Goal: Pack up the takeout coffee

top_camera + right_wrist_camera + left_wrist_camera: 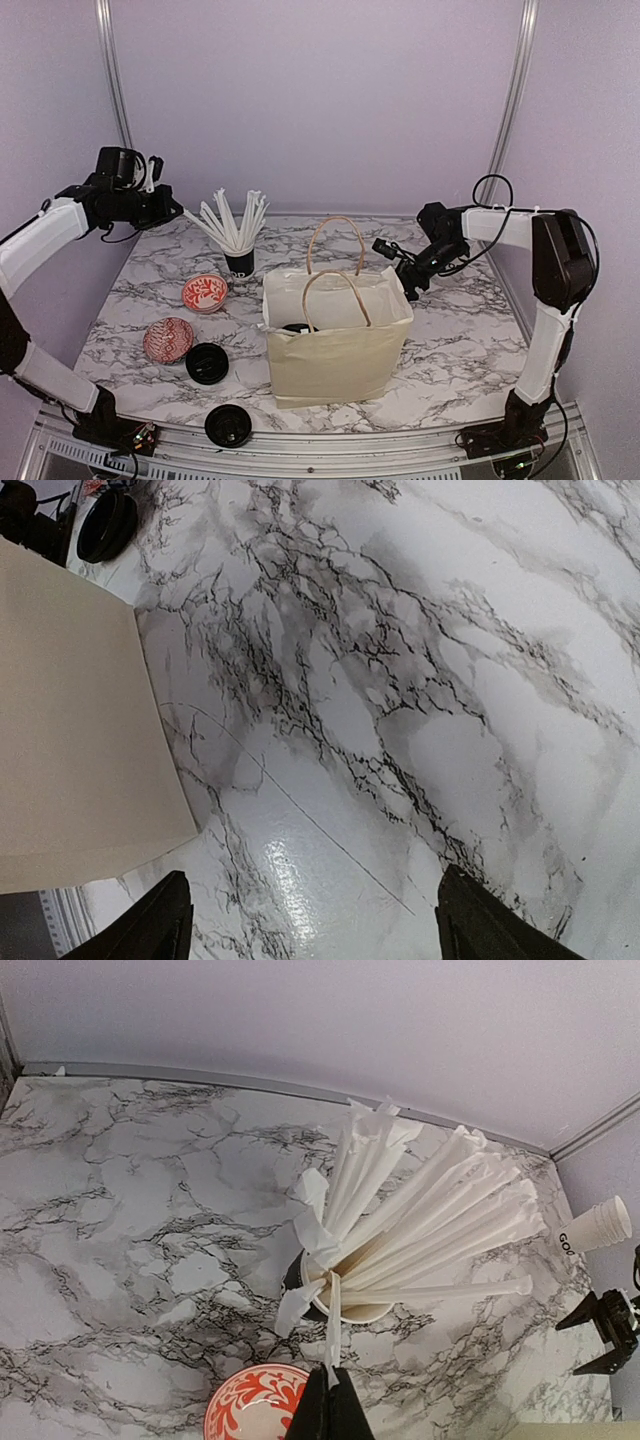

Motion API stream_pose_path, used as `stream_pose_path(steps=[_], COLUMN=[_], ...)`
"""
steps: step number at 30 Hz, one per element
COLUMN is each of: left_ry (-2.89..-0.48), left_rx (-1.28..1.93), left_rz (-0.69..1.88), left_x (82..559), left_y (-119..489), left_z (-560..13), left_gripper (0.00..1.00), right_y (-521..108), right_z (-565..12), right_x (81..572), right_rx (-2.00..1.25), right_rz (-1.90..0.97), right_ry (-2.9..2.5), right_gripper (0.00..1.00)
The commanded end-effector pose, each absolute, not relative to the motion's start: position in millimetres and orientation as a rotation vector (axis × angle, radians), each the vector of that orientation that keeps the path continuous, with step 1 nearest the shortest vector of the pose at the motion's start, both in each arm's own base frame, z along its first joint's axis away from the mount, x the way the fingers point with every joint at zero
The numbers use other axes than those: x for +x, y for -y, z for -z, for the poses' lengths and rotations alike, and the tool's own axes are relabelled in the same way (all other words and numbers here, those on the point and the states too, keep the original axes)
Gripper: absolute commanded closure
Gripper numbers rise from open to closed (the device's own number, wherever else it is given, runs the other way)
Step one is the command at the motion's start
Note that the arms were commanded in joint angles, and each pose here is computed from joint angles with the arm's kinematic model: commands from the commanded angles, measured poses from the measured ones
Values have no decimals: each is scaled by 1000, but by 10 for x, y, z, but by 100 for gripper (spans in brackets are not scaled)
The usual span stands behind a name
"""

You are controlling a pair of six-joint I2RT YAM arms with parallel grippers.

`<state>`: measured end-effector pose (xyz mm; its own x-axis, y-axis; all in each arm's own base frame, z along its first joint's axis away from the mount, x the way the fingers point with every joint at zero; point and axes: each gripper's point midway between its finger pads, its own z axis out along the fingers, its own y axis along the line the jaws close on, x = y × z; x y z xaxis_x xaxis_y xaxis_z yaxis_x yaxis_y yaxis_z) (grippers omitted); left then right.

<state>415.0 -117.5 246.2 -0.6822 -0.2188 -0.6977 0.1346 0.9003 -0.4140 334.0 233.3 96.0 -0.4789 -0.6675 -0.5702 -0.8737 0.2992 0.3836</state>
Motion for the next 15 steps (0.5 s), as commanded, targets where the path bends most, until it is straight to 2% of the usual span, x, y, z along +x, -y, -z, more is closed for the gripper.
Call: stream_pose_path(steps=[1,8,15], left_ry=[-2129,-1838,-1589], left_rx=[-7,195,378], left_rz=[589,850,1153], left_x=[3658,2818,2070], left_y=[1146,1463,1802], left_z=[-3228,-4457,-5353], left_gripper=[100,100,100], right_y=[-2399,-2472,-2574], right_z=[-1048,-1009,-1010], right_x=[3405,3376,3323], right_rx=[-1414,-1442,-1481], right_rz=[-959,-955,-946], right_ry=[-2237,-2247,-2241], right_gripper=[18,18,18])
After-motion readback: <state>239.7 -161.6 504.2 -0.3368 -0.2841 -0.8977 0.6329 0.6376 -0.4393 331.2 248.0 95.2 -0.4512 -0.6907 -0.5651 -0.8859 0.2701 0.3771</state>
